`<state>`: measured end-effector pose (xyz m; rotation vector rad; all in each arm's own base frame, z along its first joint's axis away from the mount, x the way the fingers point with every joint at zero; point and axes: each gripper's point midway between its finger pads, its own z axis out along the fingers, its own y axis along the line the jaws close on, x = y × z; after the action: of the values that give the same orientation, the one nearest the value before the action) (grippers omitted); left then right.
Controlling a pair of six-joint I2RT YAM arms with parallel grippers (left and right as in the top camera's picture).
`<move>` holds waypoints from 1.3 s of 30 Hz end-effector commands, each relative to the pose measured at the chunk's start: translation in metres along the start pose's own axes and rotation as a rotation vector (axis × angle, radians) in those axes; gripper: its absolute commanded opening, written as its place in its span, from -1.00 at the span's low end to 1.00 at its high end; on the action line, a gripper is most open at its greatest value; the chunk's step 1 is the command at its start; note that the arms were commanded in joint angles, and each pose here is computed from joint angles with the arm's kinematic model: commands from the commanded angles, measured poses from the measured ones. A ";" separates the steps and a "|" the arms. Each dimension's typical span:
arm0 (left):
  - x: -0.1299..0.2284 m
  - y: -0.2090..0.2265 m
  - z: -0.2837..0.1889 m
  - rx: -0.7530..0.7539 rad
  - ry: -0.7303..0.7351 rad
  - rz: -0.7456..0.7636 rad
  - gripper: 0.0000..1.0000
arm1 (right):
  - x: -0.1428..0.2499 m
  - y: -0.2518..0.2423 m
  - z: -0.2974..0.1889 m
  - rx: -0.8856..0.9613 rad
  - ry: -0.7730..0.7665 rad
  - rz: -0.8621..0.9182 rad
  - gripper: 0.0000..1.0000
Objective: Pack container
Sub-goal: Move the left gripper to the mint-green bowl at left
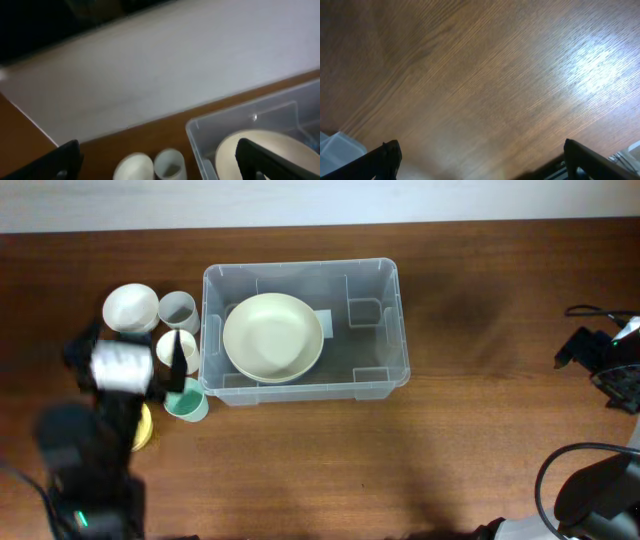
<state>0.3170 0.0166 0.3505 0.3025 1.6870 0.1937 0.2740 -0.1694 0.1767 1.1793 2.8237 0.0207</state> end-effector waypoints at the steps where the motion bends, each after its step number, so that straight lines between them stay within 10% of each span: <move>1: -0.004 0.006 0.038 0.069 0.112 -0.023 0.99 | 0.001 -0.001 -0.004 -0.001 -0.012 -0.006 0.98; 17: 0.037 0.070 0.080 0.001 0.505 -0.390 1.00 | 0.001 -0.001 -0.004 -0.001 -0.012 -0.006 0.98; 24: 0.105 0.097 0.085 -0.214 0.697 -0.666 1.00 | 0.001 -0.001 -0.004 -0.001 -0.012 -0.006 0.98; 39: 0.213 0.117 0.094 -0.126 0.877 -0.977 0.99 | 0.001 -0.001 -0.004 -0.001 -0.012 -0.006 0.98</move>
<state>0.3897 0.1949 0.1736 -0.8227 2.4647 -0.2890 0.2742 -0.1693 0.1767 1.1787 2.8236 0.0206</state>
